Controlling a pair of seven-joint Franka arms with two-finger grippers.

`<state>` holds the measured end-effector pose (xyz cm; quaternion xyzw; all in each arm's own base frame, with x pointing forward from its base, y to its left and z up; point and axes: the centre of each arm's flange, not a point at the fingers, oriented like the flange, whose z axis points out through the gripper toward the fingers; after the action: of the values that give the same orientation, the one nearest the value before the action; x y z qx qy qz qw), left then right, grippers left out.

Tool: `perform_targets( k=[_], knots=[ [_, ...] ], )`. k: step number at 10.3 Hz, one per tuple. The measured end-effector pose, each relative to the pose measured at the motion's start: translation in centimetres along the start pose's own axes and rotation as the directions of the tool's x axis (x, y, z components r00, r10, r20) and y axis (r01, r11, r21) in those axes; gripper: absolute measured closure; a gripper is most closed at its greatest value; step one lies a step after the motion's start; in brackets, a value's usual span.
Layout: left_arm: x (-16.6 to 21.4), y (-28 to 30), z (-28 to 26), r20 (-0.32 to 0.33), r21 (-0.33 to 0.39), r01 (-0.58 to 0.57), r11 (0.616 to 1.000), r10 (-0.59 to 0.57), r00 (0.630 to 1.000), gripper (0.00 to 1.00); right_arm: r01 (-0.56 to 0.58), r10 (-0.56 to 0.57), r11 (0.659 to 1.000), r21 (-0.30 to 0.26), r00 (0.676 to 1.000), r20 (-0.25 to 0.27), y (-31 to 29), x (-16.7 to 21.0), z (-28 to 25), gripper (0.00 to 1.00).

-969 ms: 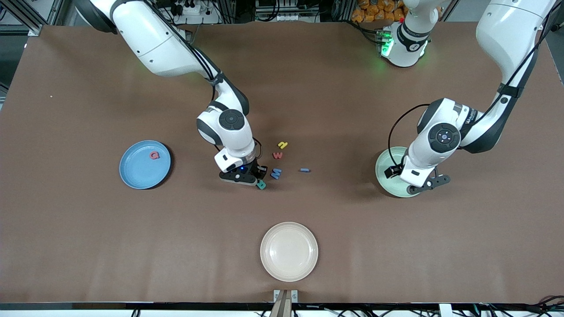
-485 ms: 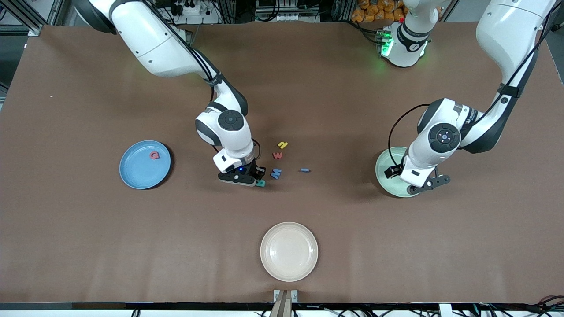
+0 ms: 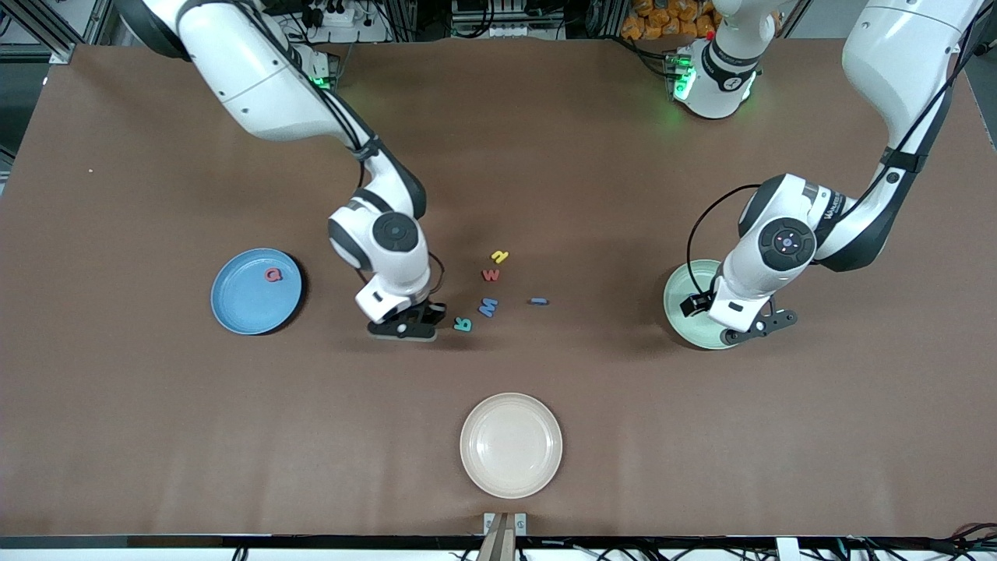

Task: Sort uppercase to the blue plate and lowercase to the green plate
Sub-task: 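Carry the H onto the blue plate while the left gripper reaches letters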

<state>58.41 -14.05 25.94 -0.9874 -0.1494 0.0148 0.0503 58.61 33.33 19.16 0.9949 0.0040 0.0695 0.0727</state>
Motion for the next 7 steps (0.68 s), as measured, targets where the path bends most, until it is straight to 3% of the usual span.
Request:
perform_targets(
  k=[3, 5, 7],
  knots=[
    [-0.7, 2.7, -1.6, 0.017, -0.054, 0.1, 0.993, -0.1, 0.995, 0.0, 0.144, -0.136, 0.985, -0.091, 0.986, 0.094, 6.4, 2.7, -4.0, 0.67],
    [-3.1, 7.6, -2.7, 0.019, -0.074, 0.236, 0.969, -0.235, 0.972, 0.0, 0.224, -0.211, 0.97, -0.09, 0.967, 0.141, 11.2, 2.8, -6.2, 0.67],
    [-6.4, 13.4, -2.1, 0.059, -0.081, 0.38, 0.921, -0.376, 0.925, 0.0, 0.287, -0.271, 0.954, -0.081, 0.948, 0.167, 16.4, 0.5, -6.1, 0.67]
  ],
)
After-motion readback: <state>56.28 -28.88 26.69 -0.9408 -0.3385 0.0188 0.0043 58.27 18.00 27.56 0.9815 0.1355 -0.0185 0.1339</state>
